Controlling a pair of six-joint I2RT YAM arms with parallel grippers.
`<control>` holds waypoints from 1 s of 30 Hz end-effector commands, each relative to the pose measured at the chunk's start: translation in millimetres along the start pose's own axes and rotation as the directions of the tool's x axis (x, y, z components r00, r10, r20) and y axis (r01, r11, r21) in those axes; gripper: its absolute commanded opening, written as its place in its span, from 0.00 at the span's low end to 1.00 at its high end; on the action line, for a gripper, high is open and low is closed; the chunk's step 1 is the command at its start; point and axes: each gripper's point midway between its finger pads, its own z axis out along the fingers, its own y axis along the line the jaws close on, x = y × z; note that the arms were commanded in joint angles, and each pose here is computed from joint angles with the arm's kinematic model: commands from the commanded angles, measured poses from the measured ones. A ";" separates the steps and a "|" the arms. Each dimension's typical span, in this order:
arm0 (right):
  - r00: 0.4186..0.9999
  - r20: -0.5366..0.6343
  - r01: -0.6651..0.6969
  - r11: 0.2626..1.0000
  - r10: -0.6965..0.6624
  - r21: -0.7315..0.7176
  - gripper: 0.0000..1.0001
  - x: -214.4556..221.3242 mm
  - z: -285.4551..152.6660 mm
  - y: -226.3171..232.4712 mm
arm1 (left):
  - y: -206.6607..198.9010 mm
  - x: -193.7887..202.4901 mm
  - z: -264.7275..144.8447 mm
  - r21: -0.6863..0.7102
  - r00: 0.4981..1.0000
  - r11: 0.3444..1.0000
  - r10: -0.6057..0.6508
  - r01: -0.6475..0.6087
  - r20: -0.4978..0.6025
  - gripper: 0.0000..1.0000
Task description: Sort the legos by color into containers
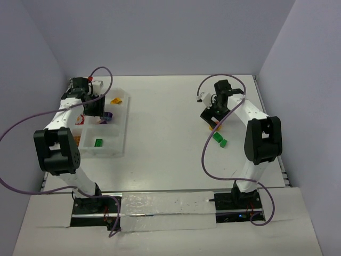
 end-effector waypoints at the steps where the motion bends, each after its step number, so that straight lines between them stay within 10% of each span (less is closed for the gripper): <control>1: 0.997 -0.035 0.069 0.997 -0.070 -0.041 0.93 8.1 -0.2 -2.6 | -20.4 -45.3 -40.4 0.056 0.987 0.998 0.010 -0.020 0.161 0.59; 16: 0.984 -0.060 0.160 0.983 -0.166 -0.094 0.89 7.2 28.0 -11.9 | -48.9 -64.4 -62.3 0.163 0.974 0.986 0.002 -0.040 0.226 0.68; 30: 0.981 -0.002 0.188 0.966 -0.192 -0.178 0.26 -2.5 38.1 -9.0 | -75.1 -76.6 -80.7 0.301 0.961 0.950 -0.009 -0.078 0.276 0.70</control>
